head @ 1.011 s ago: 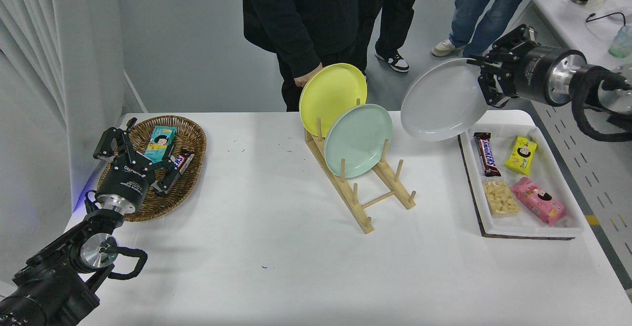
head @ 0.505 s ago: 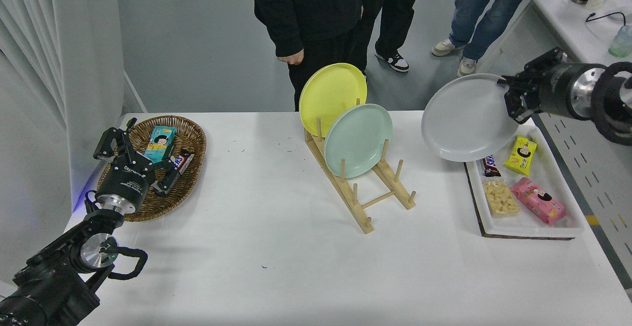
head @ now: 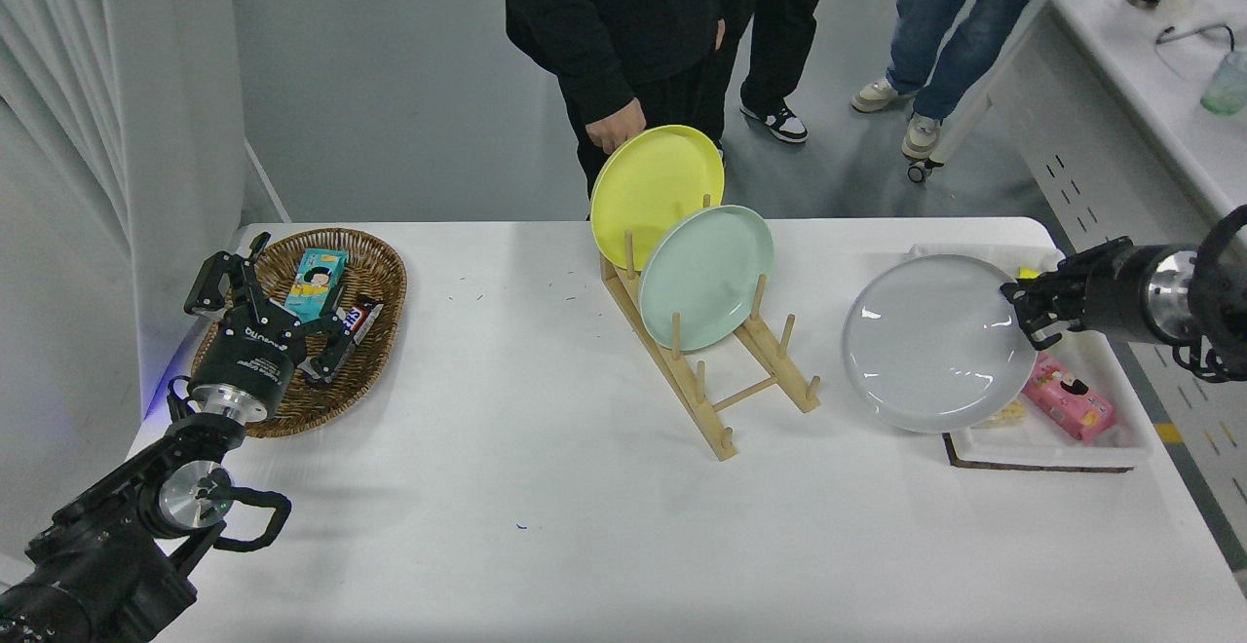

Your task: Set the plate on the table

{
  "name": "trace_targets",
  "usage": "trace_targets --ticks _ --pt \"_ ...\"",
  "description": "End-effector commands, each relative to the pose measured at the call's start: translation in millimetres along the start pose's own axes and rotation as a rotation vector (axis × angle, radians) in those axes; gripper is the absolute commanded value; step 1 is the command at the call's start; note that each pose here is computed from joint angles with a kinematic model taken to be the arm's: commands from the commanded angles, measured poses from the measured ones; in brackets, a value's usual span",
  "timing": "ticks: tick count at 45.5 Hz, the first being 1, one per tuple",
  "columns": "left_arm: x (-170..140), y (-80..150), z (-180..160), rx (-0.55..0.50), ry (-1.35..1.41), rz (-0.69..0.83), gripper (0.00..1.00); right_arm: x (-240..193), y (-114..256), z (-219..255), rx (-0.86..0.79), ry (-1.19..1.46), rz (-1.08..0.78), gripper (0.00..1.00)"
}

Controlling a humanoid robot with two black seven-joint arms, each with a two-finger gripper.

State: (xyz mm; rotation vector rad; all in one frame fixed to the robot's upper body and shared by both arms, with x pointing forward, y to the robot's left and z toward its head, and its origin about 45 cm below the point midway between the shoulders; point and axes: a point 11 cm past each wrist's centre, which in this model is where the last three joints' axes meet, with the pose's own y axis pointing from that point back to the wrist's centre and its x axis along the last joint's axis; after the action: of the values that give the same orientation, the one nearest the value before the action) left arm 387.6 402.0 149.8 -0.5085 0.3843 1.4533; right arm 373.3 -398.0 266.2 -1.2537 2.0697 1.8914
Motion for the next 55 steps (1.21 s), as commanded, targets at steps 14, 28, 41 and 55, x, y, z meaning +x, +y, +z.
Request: trace_targets --ticks 14,28,41,55 --pt "0 0 0 0.0 0.0 0.001 0.98 18 -15 17 -0.086 -0.108 0.028 0.0" --pt "0 0 0 0.0 0.0 0.0 0.98 38 -40 39 -0.128 -0.082 0.045 0.0" --pt "0 0 0 0.001 0.001 -0.002 0.98 51 -54 78 -0.244 -0.149 0.046 0.0" --pt "0 0 0 0.001 0.001 -0.002 0.98 56 -53 101 -0.326 -0.225 0.059 0.0"
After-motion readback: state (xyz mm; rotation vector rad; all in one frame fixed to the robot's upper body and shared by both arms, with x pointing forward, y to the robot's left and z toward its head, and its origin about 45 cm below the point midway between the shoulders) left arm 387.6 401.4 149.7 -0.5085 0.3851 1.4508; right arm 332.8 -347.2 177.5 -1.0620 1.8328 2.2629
